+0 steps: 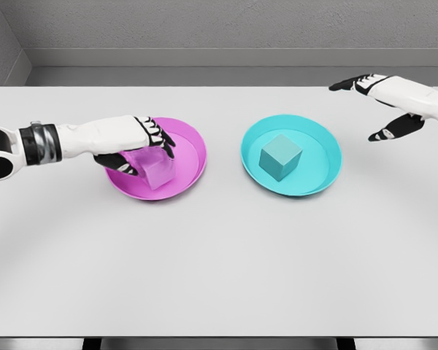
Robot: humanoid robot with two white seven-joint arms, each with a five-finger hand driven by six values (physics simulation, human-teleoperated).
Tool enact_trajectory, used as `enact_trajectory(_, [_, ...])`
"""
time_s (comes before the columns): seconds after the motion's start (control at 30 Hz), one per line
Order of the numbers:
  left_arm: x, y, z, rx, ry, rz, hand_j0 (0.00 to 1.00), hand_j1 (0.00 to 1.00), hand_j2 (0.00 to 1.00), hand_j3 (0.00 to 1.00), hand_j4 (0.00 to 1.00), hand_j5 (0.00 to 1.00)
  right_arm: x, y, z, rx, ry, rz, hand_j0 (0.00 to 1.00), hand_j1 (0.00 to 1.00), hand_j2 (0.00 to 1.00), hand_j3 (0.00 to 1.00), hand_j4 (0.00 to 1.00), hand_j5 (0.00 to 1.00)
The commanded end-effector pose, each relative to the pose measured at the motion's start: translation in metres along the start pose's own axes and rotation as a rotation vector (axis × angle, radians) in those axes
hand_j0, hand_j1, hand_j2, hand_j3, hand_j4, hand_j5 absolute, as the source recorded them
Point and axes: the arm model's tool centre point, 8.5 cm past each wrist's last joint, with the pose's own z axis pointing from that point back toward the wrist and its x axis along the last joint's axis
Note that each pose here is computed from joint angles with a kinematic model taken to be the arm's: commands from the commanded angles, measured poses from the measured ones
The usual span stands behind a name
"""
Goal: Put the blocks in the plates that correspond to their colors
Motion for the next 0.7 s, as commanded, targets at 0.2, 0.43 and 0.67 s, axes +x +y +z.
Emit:
enact_trajectory(0.2, [-0.022, 0.012, 0.055, 0.062, 0.077, 0.094, 1.0, 1.0, 1.0, 1.0, 1.0, 1.0, 0.001, -0.002, 0.0, -0.005, -0.004, 0.0, 1.0, 1.0, 1.0, 1.0, 1.0, 1.0])
enact_trajectory(0.43, [-0.055, -0.024, 0.123, 0.043, 0.239, 0.243, 1.0, 1.0, 1.0, 1.0, 1.0, 1.0, 0.001, 0.003, 0.002, 0.003, -0.001, -0.005, 1.0, 1.0, 1.0, 1.0, 1.0, 1.0])
enact_trajectory(0.67, [-0.055, -0.025, 0.121, 0.041, 0.235, 0.245, 1.0, 1.0, 1.0, 1.0, 1.0, 1.0, 0.0, 0.002, 0.002, 0.004, 0.001, -0.005, 1.0, 1.0, 1.0, 1.0, 1.0, 1.0])
